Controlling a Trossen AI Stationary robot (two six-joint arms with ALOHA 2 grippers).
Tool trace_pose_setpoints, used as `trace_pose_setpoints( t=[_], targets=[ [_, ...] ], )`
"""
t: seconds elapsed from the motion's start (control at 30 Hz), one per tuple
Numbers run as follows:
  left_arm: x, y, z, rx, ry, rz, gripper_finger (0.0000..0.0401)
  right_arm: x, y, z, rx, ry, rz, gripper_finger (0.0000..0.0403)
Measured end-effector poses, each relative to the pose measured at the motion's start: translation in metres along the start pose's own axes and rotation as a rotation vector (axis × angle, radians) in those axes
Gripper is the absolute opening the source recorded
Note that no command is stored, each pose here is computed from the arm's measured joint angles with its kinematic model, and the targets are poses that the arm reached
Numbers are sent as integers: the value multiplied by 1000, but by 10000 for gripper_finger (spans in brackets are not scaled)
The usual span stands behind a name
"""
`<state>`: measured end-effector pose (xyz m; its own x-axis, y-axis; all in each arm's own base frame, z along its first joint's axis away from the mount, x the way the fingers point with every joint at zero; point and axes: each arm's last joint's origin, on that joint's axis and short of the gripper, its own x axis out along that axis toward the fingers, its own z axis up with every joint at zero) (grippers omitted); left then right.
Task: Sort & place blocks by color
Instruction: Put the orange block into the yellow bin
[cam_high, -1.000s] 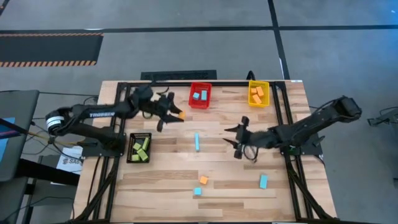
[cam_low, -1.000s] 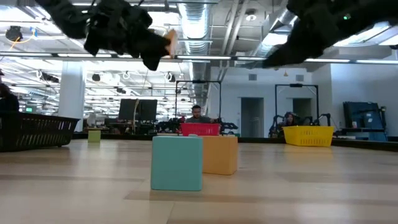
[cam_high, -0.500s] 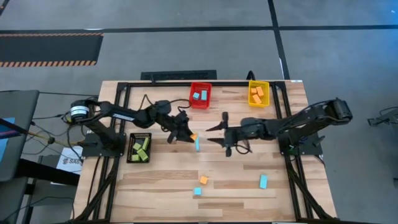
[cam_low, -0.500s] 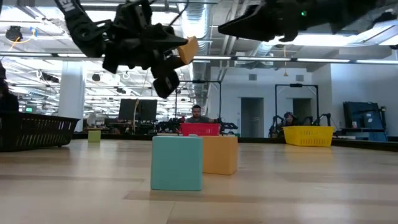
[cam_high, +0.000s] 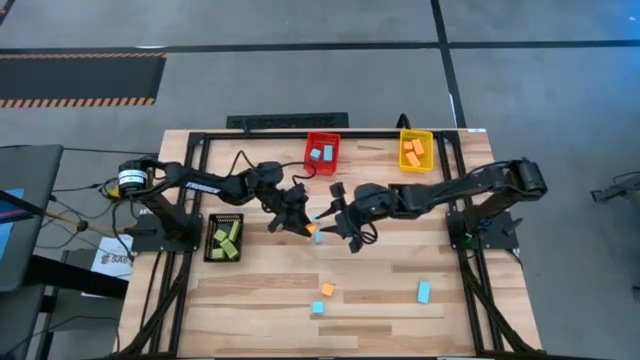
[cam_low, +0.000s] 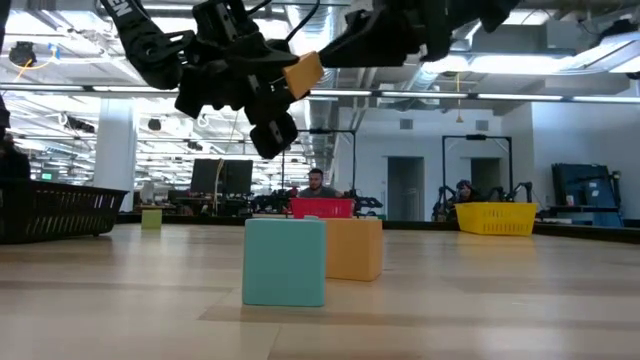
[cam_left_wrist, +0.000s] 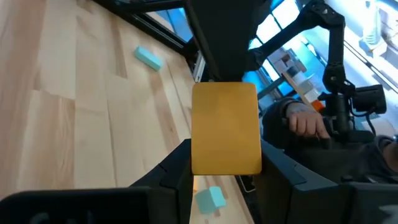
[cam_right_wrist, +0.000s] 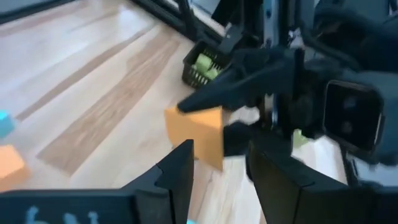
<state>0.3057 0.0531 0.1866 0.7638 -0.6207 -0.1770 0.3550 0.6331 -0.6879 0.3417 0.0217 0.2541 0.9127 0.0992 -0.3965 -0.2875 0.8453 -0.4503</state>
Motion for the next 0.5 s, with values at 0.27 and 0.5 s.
trace_pose_setpoints(
  t=[0.27, 0.5],
  targets=[
    [0, -1, 0, 5, 5, -19, 102, 20, -7, -5, -2, -31, 95, 142],
    [0, -3, 1, 0, 16, -56, 102, 23, -8, 0, -40, -54, 116, 75]
  ],
)
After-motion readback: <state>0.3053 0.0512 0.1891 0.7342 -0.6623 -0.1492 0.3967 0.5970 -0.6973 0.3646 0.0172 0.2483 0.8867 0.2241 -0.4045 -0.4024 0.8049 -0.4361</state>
